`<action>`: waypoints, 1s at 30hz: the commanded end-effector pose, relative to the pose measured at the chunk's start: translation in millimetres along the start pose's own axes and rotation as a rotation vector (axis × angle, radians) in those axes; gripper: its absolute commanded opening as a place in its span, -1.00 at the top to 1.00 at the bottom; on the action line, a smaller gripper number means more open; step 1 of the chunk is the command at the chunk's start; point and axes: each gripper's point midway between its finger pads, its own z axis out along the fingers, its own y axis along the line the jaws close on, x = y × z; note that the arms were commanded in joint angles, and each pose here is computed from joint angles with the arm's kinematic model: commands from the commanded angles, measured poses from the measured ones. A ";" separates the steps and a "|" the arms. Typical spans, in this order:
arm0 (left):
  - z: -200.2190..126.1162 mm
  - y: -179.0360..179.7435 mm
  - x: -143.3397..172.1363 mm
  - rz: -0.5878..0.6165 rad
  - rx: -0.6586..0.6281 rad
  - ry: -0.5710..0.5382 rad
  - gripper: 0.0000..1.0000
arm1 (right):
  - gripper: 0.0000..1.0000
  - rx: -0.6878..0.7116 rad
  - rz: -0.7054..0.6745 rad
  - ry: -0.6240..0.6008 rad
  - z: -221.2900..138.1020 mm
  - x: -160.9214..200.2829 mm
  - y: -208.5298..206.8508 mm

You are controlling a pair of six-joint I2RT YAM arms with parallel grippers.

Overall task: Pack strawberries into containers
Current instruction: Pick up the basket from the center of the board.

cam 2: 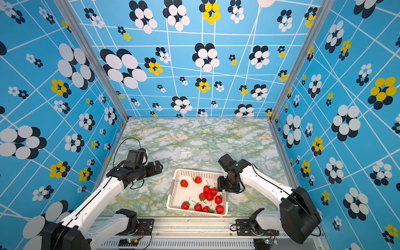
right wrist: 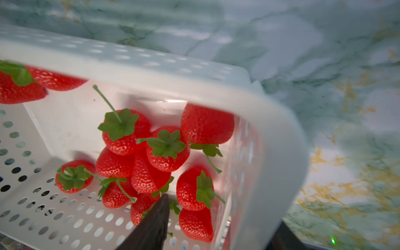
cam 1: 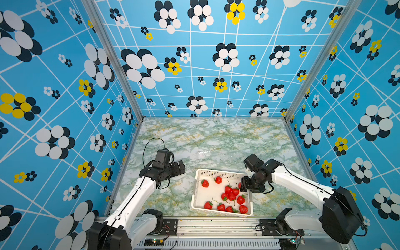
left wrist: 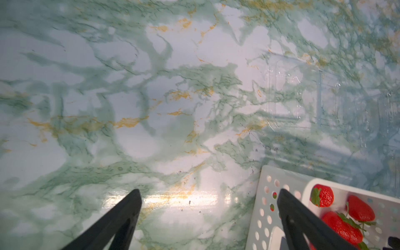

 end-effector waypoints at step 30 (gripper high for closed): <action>25.0 -62.9 76.1 0.257 0.036 0.272 -0.84 | -0.04 0.019 -0.038 0.033 2.0 -9.8 8.7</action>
